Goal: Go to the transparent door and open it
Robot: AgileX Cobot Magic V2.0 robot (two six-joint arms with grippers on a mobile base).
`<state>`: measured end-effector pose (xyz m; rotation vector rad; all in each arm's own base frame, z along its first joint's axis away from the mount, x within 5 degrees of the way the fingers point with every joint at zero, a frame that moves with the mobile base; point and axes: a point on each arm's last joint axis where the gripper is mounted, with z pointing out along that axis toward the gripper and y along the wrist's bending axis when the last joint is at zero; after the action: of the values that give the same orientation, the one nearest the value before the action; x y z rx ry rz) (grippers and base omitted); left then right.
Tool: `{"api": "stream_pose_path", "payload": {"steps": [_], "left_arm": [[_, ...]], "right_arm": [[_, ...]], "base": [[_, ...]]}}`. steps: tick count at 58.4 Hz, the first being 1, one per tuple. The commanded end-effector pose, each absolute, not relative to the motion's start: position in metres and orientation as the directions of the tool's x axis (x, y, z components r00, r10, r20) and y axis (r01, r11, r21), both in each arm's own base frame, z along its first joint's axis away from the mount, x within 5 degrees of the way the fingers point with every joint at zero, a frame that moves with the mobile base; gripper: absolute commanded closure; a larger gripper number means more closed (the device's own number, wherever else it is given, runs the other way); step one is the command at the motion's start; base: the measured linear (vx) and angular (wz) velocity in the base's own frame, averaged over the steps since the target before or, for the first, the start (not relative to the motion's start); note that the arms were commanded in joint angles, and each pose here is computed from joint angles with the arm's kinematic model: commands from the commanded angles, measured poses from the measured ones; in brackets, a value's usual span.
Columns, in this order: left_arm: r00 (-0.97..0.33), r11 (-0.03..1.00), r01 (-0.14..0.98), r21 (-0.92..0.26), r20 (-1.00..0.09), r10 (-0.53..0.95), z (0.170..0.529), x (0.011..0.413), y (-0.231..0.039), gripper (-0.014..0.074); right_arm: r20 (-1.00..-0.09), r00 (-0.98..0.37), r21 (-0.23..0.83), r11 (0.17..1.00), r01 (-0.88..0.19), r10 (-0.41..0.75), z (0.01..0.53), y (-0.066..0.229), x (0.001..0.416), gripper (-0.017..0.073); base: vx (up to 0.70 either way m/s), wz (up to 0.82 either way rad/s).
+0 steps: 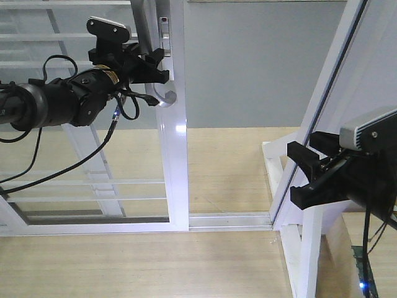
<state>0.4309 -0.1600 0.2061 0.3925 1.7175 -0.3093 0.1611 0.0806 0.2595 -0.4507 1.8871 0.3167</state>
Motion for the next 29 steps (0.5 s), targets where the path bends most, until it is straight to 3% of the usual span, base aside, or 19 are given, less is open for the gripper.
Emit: {"api": "stream_pose_path", "payload": {"steps": [1, 29], "left_arm": [[-0.037, 0.905, 0.422, 0.062, -0.996, 0.085, 0.250, 0.428, -0.160, 0.0186], [-0.061, 0.946, 0.323, 0.012, -0.998, 0.033, 0.252, 0.437, -0.129, 0.0196]], "right_arm": [[-0.968, -0.224, 0.006, 0.884, -0.468, -0.112, 0.276, 0.083, 0.164, 0.0250], [-0.962, -0.245, 0.004, 0.888, -0.461, -0.123, 0.274, 0.082, 0.163, 0.0250]], "base": [[0.00, 0.00], [0.00, 0.00]]}}
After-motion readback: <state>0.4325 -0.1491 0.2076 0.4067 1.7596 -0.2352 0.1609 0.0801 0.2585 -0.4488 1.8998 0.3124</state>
